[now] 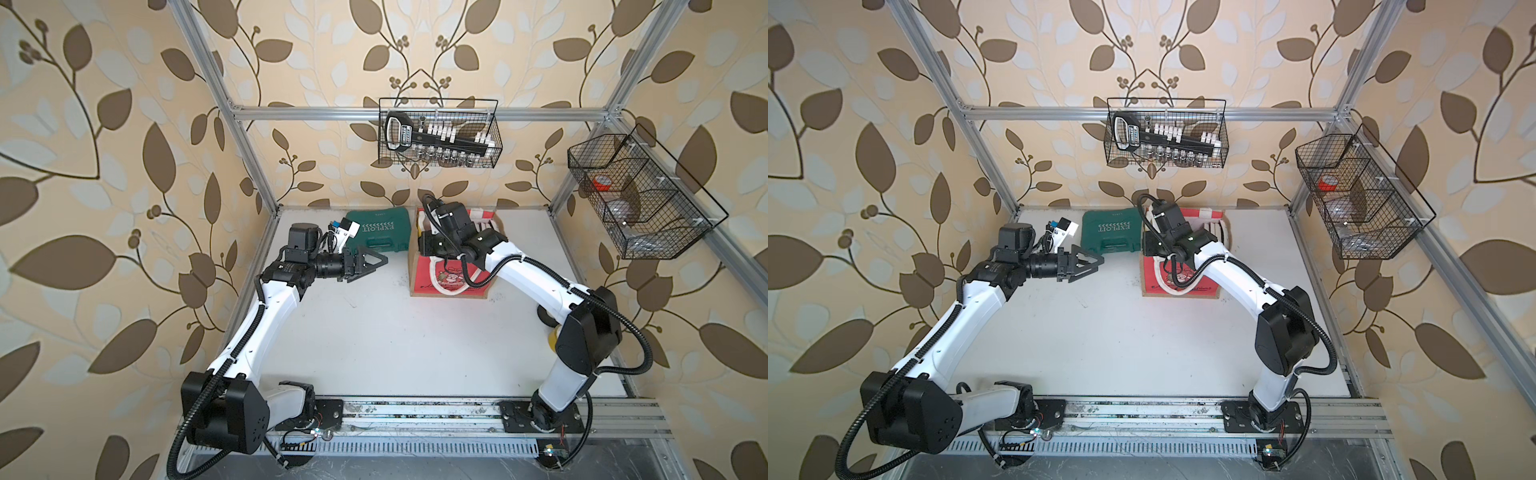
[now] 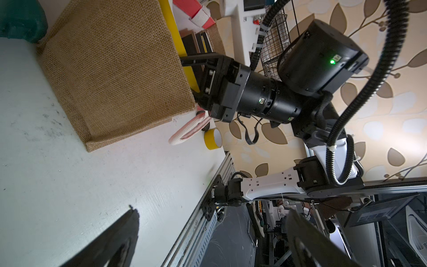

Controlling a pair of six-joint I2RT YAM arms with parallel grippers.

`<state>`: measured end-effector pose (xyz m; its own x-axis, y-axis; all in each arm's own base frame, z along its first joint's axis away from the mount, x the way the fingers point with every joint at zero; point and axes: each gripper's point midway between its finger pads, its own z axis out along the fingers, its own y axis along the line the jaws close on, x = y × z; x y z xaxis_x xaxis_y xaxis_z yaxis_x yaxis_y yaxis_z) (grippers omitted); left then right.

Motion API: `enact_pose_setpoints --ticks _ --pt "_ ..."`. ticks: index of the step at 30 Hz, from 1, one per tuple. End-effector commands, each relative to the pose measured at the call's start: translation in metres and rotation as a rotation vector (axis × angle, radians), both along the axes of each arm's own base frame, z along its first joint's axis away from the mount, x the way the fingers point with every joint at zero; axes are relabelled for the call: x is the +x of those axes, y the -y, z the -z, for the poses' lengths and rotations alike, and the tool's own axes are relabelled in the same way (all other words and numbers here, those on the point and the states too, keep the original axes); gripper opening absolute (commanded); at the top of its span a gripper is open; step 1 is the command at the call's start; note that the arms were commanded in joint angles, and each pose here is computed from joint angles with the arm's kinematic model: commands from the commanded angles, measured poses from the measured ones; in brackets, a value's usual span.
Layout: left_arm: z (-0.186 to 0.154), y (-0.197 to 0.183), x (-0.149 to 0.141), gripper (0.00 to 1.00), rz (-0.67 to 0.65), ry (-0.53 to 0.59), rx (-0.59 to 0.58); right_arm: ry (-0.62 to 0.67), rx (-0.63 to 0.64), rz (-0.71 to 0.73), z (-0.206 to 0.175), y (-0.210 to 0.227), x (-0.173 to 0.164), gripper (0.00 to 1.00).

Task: Put the books into the canvas bag
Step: Place the book in the canvas bag.

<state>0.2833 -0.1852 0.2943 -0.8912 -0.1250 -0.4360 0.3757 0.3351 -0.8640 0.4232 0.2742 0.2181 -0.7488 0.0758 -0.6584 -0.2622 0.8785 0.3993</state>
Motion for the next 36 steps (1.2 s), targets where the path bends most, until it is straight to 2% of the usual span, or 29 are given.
enact_pose_setpoints --ticks 1,3,4,8,12,19,24,29,36 --pt "-0.010 -0.002 -0.005 0.99 0.017 0.042 -0.023 -0.237 0.000 -0.022 0.079 0.020 -0.023 0.00" --pt "-0.010 -0.001 -0.004 0.99 0.018 0.041 -0.024 -0.222 0.014 -0.026 0.072 0.027 -0.024 0.00" --pt "-0.010 -0.001 -0.004 0.99 0.018 0.041 -0.025 -0.209 0.018 -0.030 0.066 0.029 -0.024 0.07" --pt "-0.010 -0.002 -0.003 0.99 0.014 0.039 -0.024 -0.138 0.042 -0.055 0.037 0.031 -0.026 0.44" --pt "-0.009 -0.002 -0.002 0.99 0.013 0.035 -0.026 -0.074 0.061 -0.049 0.008 0.041 -0.025 0.57" --pt "-0.007 -0.002 0.001 0.99 0.006 0.028 -0.023 0.021 0.042 0.040 -0.036 0.088 -0.024 0.69" --pt "-0.007 -0.002 0.002 0.99 0.005 0.022 -0.026 -0.001 0.000 0.094 -0.030 0.122 -0.022 0.76" --pt "-0.005 -0.002 0.003 0.99 -0.004 0.019 -0.019 0.019 -0.045 0.170 -0.034 0.147 -0.022 0.79" --pt "-0.002 -0.001 0.014 0.99 -0.057 -0.001 0.054 0.161 -0.069 0.331 -0.079 0.199 -0.031 0.80"
